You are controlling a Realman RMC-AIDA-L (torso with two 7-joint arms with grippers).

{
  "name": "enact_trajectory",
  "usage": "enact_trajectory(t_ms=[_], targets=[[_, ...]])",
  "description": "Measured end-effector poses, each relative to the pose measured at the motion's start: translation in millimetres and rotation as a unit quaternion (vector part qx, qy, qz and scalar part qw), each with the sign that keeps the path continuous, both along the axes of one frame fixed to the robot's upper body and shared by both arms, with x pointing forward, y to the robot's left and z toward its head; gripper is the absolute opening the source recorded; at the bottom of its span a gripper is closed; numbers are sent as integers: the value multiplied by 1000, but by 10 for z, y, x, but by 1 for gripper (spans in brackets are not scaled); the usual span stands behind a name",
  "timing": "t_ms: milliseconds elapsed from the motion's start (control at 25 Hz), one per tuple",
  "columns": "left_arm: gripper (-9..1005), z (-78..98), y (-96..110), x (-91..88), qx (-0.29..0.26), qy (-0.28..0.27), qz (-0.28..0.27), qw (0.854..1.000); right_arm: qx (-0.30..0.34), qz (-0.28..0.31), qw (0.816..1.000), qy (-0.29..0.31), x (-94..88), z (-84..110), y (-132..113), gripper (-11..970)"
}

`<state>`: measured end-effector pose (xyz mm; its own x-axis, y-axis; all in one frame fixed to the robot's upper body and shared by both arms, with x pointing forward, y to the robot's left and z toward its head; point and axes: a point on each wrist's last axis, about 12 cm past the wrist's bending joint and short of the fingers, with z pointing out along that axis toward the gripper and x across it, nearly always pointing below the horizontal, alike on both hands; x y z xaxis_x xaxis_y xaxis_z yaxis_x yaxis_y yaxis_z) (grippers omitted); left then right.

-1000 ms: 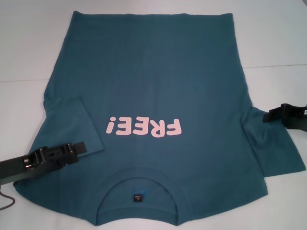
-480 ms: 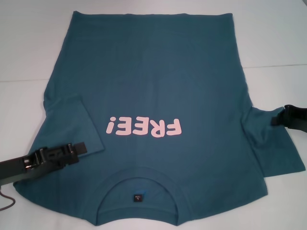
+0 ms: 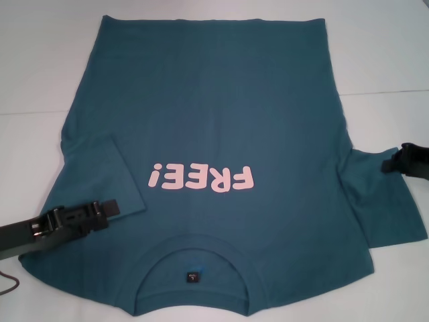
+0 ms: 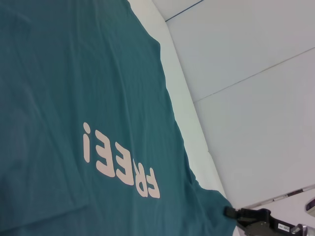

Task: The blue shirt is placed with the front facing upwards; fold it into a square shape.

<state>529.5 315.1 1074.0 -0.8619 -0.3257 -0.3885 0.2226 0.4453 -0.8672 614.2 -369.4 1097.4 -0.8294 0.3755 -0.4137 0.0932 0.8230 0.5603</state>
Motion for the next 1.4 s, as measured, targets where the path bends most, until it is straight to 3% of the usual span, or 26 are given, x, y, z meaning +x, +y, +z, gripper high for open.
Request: enact_trajectory(t_ms=[560,920,1400], targets=[[628,-3,35,-14,-5,-1,11,1000,-95,33,995,5,170,207,15,16],[628,-23,48,-42,-5,2,14,1000,-102,24,994,-8,263,338,48,16],[630,-66,80,-107,-9,10,24,1000,-133,89,987,-3,472,513,491,15]])
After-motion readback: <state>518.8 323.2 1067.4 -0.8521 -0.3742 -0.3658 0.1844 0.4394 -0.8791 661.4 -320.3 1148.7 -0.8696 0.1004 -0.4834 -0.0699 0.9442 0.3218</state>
